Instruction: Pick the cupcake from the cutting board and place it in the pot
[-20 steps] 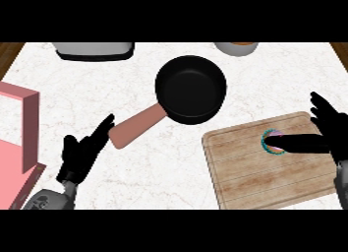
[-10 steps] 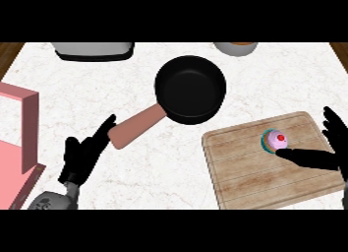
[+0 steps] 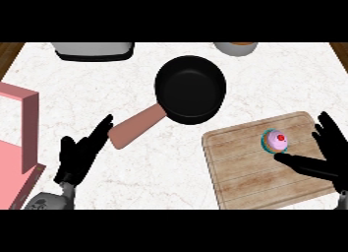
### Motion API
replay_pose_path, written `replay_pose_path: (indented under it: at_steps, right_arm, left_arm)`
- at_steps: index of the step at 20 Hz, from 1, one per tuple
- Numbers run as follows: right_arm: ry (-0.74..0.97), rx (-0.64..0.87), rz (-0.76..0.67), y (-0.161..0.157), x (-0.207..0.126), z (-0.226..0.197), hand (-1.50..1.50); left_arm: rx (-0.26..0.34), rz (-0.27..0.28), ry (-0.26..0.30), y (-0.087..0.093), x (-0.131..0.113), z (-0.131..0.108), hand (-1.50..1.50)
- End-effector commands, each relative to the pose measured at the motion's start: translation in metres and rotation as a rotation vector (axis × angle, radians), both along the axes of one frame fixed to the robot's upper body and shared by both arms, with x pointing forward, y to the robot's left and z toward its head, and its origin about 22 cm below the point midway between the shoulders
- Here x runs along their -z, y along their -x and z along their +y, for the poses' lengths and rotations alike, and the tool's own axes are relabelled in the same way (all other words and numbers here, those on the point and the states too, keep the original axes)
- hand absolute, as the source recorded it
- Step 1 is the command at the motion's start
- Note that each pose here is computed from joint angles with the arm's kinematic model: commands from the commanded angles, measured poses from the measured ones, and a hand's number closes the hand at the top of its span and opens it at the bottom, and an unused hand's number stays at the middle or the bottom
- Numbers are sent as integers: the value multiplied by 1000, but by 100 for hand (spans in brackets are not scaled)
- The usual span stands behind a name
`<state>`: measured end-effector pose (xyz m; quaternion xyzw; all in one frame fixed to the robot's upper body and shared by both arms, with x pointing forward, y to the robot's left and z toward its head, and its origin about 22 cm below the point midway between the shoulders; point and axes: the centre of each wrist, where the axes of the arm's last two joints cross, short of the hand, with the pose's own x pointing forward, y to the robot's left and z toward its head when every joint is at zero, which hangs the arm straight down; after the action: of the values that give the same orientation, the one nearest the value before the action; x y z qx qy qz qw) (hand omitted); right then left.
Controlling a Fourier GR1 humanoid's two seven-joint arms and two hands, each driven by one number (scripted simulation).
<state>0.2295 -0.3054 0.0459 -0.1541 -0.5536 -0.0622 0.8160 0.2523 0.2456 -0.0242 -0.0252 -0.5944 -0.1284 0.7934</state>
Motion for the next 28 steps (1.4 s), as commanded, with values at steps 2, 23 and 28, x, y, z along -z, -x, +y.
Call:
replay_pose_path:
  at_steps: [2, 23, 28]
  right_arm:
    - [-96, 23, -26, -15, 22, 33, -150]
    - [-193, -4, -141, -31, 101, 45, 150]
    - [-70, 54, -263, -11, 103, 40, 150]
  left_arm:
    - [3, 13, 6, -6, 2, -18, 0]
    - [11, 5, -5, -5, 0, 4, 0]
    - [7, 6, -1, 7, -2, 24, 0]
